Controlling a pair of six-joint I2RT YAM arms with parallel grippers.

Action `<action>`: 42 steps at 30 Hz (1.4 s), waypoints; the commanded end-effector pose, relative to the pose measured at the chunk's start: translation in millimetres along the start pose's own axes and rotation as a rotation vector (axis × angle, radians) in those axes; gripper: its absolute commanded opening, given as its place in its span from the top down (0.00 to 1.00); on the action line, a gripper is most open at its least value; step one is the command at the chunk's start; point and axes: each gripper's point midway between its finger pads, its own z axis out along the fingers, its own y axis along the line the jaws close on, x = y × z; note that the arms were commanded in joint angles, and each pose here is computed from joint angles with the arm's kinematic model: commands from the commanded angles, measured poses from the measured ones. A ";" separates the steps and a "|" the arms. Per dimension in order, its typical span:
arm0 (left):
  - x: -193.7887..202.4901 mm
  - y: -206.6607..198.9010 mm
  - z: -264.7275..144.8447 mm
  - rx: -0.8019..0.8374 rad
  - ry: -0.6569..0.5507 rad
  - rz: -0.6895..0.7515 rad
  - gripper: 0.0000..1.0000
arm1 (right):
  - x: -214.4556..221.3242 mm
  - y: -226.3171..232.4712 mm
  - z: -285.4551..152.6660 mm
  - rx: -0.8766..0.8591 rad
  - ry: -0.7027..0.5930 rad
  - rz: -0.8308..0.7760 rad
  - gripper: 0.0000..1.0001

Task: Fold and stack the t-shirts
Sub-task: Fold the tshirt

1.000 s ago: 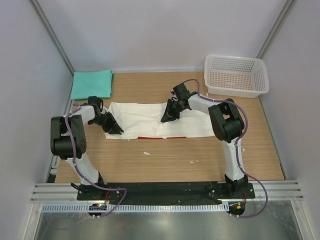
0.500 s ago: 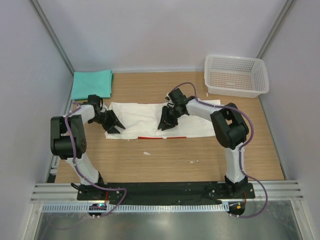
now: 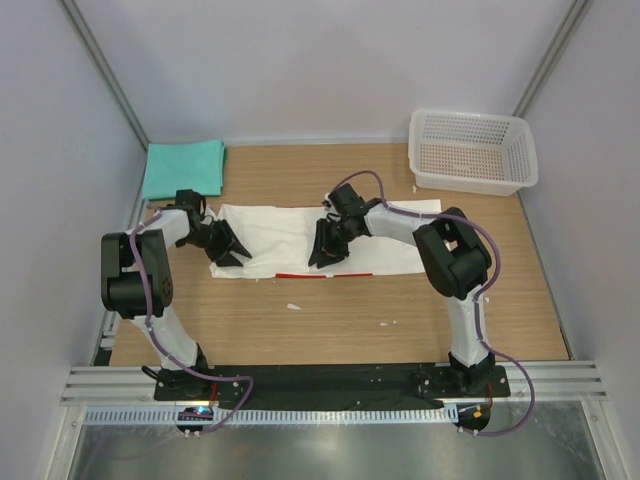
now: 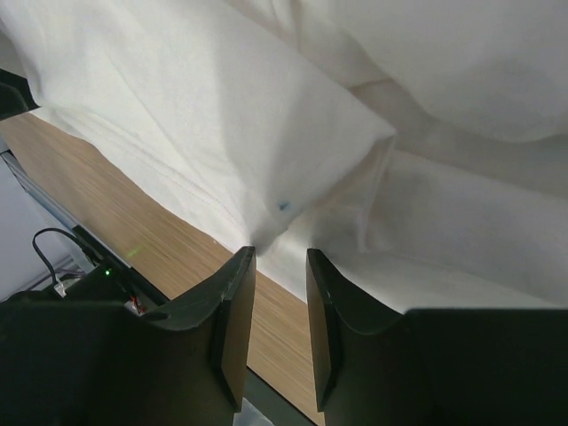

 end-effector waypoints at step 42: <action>-5.9 -1.0 -4.2 -0.019 -0.011 0.047 0.68 | -12.5 19.8 -9.4 -0.187 0.022 0.128 0.99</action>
